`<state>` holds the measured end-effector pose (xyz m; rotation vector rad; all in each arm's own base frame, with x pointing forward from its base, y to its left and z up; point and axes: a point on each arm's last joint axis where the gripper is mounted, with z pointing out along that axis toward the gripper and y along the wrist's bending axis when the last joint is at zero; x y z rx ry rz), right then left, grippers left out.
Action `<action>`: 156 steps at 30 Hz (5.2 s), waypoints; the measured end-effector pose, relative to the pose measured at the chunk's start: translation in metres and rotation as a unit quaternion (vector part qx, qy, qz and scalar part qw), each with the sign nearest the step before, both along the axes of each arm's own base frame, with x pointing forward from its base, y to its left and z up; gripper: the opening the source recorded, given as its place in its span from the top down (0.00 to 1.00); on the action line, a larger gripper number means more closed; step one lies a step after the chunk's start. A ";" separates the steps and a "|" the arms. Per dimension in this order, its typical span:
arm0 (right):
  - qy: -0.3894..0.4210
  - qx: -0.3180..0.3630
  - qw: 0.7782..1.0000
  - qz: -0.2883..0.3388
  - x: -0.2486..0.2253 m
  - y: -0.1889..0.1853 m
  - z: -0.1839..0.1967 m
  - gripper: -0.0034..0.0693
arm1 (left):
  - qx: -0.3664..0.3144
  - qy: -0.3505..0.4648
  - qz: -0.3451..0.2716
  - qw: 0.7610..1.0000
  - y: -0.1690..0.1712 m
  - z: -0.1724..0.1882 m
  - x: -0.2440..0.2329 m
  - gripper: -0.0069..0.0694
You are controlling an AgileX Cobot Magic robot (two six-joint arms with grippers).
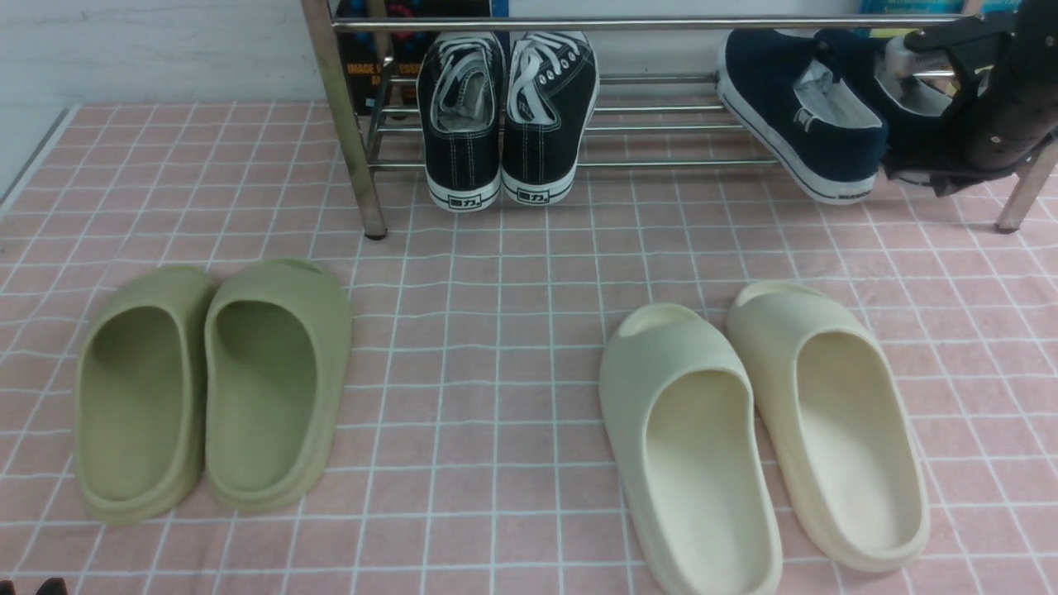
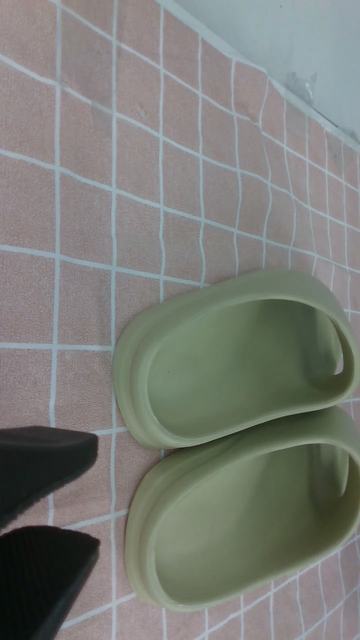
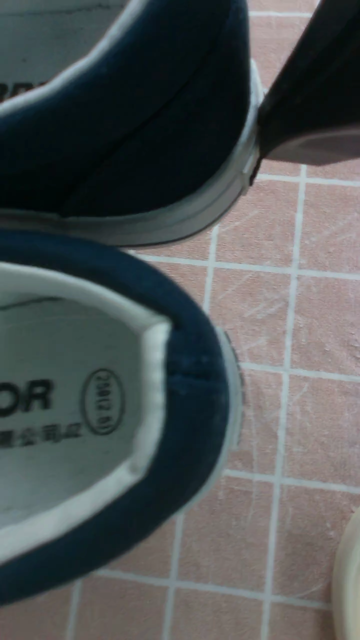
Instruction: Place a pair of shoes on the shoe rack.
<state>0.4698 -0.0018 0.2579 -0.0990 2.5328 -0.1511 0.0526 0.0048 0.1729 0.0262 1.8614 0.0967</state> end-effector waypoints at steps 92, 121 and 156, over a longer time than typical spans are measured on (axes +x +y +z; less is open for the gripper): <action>-0.426 0.079 0.901 -0.012 -0.413 0.001 -0.067 0.98 | 0.001 0.000 0.000 1.000 0.000 0.000 0.000 0.60; -0.338 0.066 0.938 -0.032 -0.417 -0.001 -0.083 0.97 | 0.001 0.000 0.000 1.000 0.000 0.000 0.000 0.60; -0.337 0.067 0.938 -0.033 -0.417 -0.001 -0.083 0.93 | 0.001 0.000 0.000 1.000 0.000 0.000 0.000 0.60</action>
